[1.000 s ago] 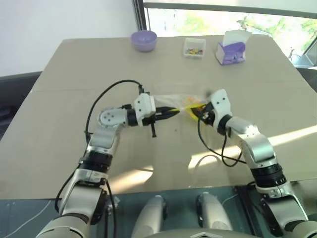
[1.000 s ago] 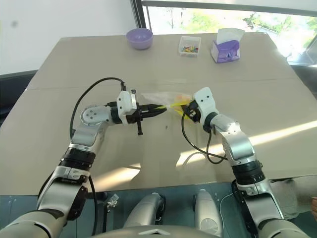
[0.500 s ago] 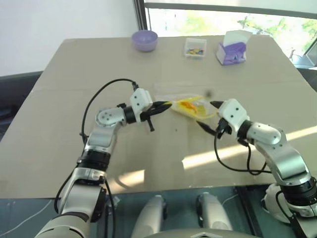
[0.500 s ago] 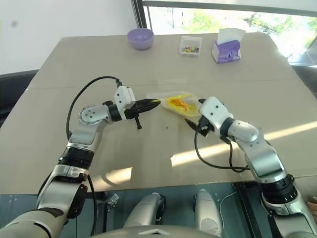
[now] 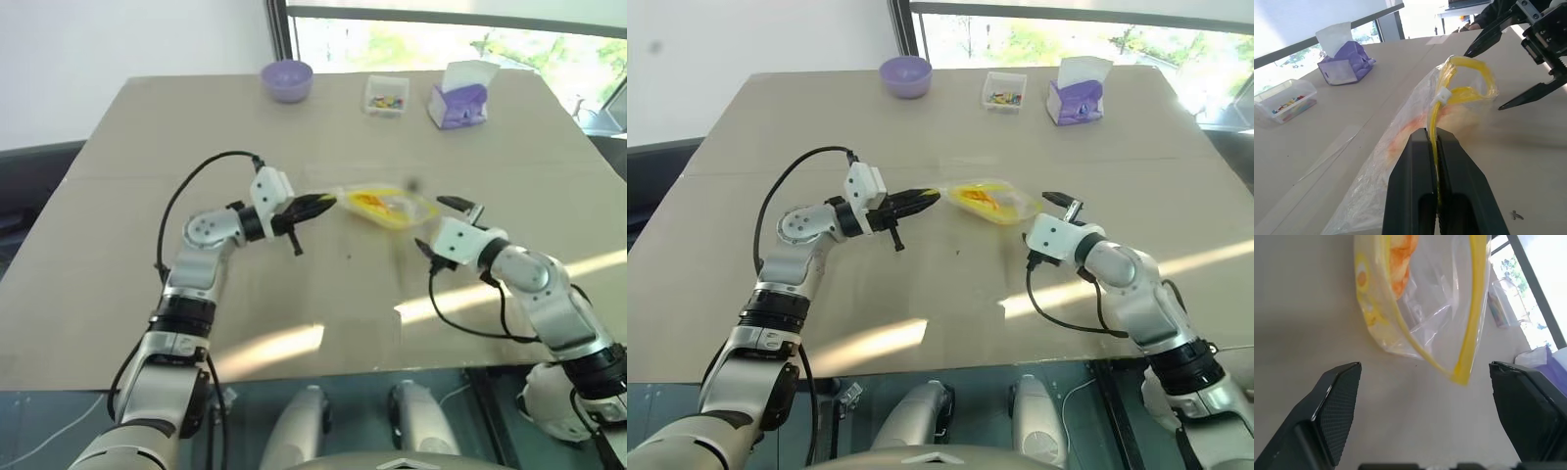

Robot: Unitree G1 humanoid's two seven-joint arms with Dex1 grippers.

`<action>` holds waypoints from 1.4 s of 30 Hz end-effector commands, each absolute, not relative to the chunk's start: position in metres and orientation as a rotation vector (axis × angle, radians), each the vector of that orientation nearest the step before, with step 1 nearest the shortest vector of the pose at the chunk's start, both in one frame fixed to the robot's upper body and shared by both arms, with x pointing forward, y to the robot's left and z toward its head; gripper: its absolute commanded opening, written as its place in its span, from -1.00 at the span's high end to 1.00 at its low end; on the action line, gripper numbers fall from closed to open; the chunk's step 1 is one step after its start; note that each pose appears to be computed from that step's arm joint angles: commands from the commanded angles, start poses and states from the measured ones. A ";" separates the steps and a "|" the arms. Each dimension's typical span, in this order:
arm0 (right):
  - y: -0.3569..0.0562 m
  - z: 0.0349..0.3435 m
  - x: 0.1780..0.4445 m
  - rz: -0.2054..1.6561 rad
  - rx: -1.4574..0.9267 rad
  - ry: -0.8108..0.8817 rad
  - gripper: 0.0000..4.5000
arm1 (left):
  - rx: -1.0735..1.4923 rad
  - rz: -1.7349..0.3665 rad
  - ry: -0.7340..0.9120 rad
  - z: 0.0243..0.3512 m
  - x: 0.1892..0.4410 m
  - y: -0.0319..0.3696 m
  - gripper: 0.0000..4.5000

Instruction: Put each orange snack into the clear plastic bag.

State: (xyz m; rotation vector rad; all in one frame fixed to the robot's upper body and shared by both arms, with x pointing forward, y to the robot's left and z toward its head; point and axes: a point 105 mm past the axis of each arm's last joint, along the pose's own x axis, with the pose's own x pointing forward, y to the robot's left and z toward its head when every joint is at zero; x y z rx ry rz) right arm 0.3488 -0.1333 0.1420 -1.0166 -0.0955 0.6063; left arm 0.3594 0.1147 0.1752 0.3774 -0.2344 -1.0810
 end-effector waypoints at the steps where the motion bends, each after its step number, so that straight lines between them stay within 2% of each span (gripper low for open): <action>1: -0.130 0.161 0.355 0.577 -1.032 -0.178 -0.76 | 0.397 -1.081 -0.289 0.187 0.354 0.115 1.00; 2: -0.130 0.163 0.355 0.575 -1.028 -0.185 -0.60 | 0.400 -1.080 -0.289 0.187 0.353 0.116 1.00; 3: -0.130 0.164 0.355 0.579 -1.025 -0.187 -0.35 | 0.401 -1.078 -0.289 0.187 0.353 0.116 1.00; 6: -0.128 0.164 0.349 0.616 -1.004 -0.183 0.12 | 0.412 -1.072 -0.288 0.186 0.352 0.118 1.00; 7: -0.127 0.163 0.346 0.630 -0.990 -0.181 0.37 | 0.413 -1.070 -0.287 0.185 0.352 0.118 1.00; 8: -0.126 0.164 0.345 0.633 -0.979 -0.182 0.51 | 0.411 -1.067 -0.287 0.185 0.352 0.119 1.00; 21: -0.133 0.171 0.345 0.606 -0.947 -0.166 0.51 | 0.322 -1.036 -0.333 0.196 0.354 0.124 1.00; 24: -0.134 0.175 0.337 0.652 -0.814 -0.139 0.51 | 0.328 -1.034 -0.330 0.195 0.354 0.124 1.00; 26: -0.129 0.175 0.322 0.752 -0.685 -0.110 0.51 | 0.328 -1.033 -0.331 0.195 0.354 0.123 1.00; 29: -0.133 0.177 0.318 0.753 -0.641 -0.098 0.20 | 0.327 -1.033 -0.331 0.195 0.353 0.122 1.00; 31: -0.135 0.176 0.320 0.732 -0.653 -0.098 -0.26 | 0.328 -1.036 -0.331 0.194 0.352 0.121 1.00; 32: -0.136 0.176 0.322 0.711 -0.662 -0.104 -0.34 | 0.329 -1.037 -0.331 0.194 0.352 0.121 1.00; 33: -0.136 0.176 0.323 0.700 -0.667 -0.107 -0.61 | 0.327 -1.038 -0.332 0.194 0.352 0.121 1.00; 42: -0.140 0.174 0.326 0.699 -0.686 -0.088 -0.61 | 0.320 -1.035 -0.336 0.196 0.352 0.122 1.00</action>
